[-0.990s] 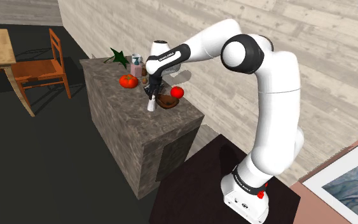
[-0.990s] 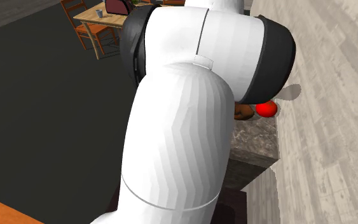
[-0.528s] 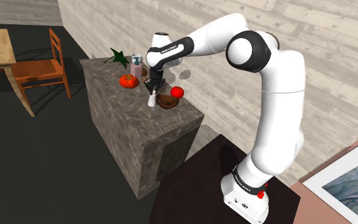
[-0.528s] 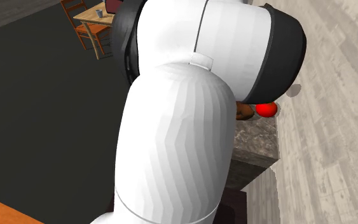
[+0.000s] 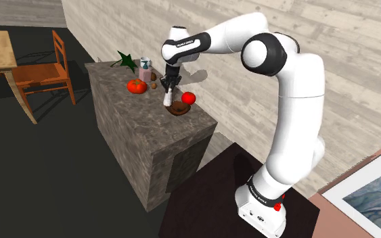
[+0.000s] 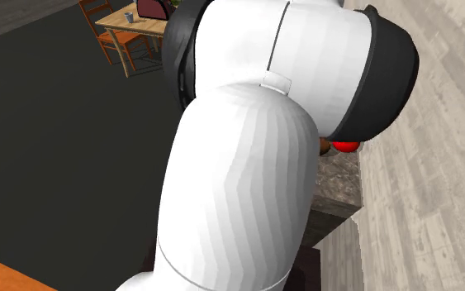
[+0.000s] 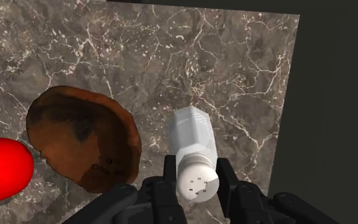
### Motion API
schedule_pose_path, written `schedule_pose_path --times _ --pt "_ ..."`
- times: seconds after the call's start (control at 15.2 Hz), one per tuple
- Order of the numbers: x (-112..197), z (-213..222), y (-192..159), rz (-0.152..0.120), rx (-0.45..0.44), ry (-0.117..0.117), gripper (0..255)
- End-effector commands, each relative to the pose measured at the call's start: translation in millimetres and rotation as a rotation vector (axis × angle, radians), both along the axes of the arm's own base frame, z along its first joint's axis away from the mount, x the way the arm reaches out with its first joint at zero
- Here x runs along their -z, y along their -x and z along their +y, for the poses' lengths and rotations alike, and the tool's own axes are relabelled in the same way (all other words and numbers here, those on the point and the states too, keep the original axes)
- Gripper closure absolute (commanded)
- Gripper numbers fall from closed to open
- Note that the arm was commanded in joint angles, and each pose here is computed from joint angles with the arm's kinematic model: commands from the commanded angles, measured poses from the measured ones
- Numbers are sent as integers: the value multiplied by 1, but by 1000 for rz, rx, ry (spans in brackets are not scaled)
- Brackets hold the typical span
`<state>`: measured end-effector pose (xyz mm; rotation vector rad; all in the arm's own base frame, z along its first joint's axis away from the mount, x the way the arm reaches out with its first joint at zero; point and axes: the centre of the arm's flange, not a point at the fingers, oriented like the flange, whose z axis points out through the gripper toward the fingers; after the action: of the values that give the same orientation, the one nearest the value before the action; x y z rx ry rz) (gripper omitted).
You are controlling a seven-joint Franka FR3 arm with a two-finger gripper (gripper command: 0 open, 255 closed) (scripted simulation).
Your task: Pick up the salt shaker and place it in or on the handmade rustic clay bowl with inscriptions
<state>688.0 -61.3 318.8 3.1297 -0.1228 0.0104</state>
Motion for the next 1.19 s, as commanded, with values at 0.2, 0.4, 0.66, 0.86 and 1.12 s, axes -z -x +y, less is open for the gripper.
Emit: schedule_pose_path --times 0.2,0.4,0.66,0.86,1.12 --pt "-13 -61 -19 0 -1 0 255" --pt "-22 -98 -30 0 -1 0 255" --pt "-34 -148 -44 0 -1 0 255" --pt "-26 -156 -47 0 -1 0 255" --pt "-5 -156 -47 0 -1 0 255"
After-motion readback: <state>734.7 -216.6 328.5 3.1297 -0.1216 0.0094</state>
